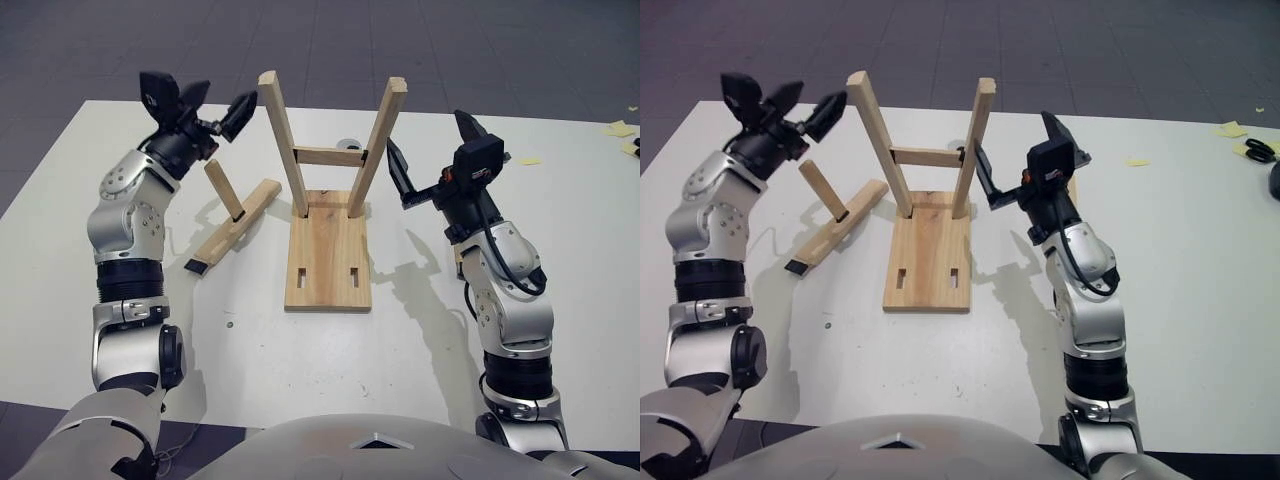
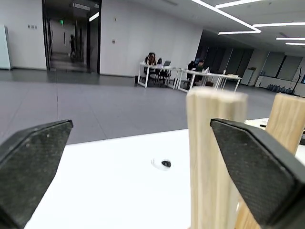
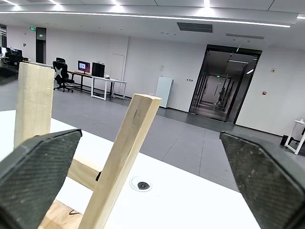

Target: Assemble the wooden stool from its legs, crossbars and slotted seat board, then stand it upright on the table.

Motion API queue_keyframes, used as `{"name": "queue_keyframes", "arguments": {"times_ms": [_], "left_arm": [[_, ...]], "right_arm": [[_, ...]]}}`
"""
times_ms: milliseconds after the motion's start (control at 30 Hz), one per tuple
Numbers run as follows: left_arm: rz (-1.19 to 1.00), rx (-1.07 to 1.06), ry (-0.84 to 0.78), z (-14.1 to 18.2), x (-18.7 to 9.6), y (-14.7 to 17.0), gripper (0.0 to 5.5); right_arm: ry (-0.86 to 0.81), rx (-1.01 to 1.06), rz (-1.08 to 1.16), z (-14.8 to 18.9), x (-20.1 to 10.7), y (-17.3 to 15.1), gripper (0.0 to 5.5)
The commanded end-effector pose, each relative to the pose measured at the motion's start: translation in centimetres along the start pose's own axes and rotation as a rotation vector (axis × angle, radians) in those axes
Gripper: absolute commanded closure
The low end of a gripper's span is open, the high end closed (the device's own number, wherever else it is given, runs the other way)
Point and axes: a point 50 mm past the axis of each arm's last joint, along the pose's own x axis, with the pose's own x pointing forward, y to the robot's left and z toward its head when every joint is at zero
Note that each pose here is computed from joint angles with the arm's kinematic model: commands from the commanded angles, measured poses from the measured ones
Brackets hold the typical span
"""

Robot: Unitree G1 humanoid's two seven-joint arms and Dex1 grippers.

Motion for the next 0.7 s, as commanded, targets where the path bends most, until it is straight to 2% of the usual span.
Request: {"name": "queue_keyframes", "arguments": {"times_ms": [33, 267, 567, 633, 700], "left_arm": [[-0.009, -0.003, -0.016, 0.4, 0.5, -0.1, 0.13], [-0.026, -0.004, -0.044, 1.3, 1.4, -0.3, 0.13], [-0.060, 0.051, -0.126, 4.7, 2.4, -0.5, 0.13], [-0.040, 0.046, -0.107, 4.1, 2.4, 0.0, 0.13], [-0.002, 0.022, -0.035, 1.8, 2.1, 0.6, 0.13]], "right_arm": [[0.008, 0.005, 0.002, -0.1, 0.0, 0.0, 0.10], [0.006, 0.005, -0.002, -0.1, 0.1, 0.1, 0.10], [-0.001, 0.006, -0.001, 0.0, 0.3, 0.2, 0.10], [0.001, 0.007, -0.002, 0.0, 0.3, 0.2, 0.10], [0.005, 0.007, -0.005, -0.2, 0.2, 0.2, 0.10]]}}
